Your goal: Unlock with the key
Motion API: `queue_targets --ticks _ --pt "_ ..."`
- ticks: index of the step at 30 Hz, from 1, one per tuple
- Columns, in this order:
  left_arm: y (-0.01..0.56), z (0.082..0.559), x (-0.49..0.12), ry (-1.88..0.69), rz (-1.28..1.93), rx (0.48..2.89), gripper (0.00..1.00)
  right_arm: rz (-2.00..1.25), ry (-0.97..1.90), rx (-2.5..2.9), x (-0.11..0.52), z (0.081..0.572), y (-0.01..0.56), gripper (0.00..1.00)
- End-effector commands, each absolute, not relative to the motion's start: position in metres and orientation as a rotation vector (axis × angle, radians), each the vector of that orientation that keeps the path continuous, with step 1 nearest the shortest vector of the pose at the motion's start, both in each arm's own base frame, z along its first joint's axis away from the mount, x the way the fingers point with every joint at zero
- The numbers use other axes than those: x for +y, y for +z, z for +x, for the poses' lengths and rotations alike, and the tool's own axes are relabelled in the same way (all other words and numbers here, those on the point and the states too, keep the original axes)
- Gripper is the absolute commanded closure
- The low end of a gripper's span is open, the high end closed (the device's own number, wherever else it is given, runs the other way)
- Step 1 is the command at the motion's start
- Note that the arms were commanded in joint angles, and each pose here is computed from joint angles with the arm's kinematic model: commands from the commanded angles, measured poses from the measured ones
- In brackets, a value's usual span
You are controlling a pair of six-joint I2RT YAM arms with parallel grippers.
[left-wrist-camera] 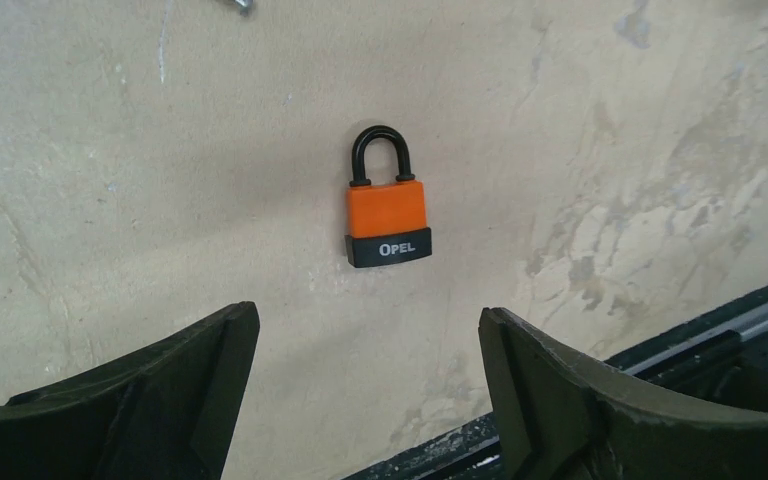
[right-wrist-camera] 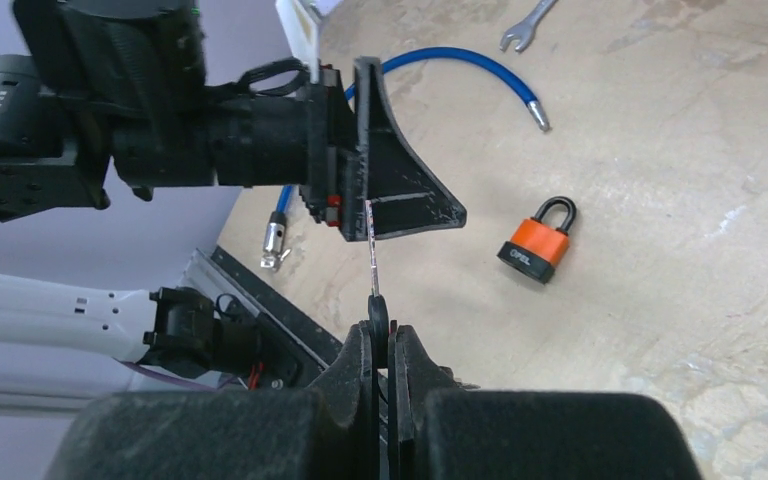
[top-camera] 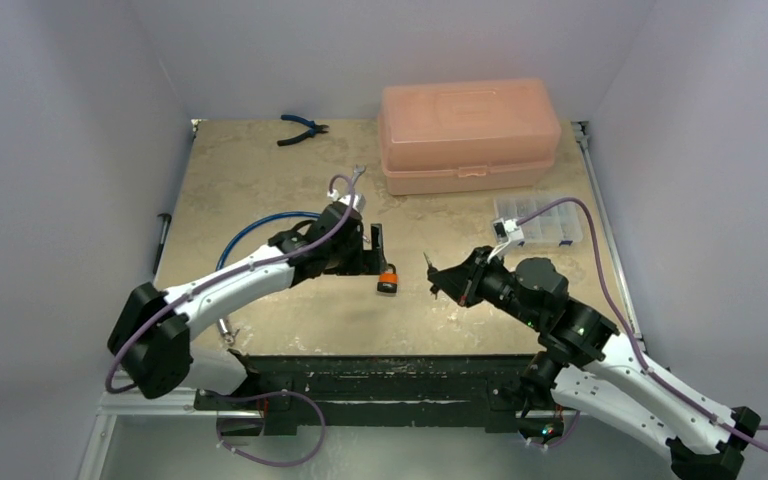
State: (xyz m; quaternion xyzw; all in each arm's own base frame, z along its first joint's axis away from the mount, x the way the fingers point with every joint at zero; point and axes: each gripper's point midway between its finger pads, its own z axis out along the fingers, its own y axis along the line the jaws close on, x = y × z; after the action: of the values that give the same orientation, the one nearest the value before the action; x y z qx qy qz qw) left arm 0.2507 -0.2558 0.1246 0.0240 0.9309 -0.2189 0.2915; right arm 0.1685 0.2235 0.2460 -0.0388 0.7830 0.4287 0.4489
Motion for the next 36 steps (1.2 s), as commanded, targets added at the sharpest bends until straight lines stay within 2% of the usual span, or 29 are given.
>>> queue_targets --ticks 1,14,29,36 --pt "0.125 0.261 -0.272 -0.531 0.063 2.484 0.15 -0.039 1.010 1.932 0.211 0.172 0.249 1.00" --pt "0.068 0.261 -0.300 -0.308 0.096 2.607 0.23 -0.031 0.962 1.937 0.198 0.169 0.246 1.00" --pt "0.046 0.265 -0.308 -0.218 0.094 2.640 0.34 -0.046 0.942 1.938 0.193 0.167 0.244 1.00" --pt "0.037 0.265 -0.310 -0.181 0.103 2.656 0.35 -0.045 0.936 1.947 0.191 0.166 0.240 1.00"
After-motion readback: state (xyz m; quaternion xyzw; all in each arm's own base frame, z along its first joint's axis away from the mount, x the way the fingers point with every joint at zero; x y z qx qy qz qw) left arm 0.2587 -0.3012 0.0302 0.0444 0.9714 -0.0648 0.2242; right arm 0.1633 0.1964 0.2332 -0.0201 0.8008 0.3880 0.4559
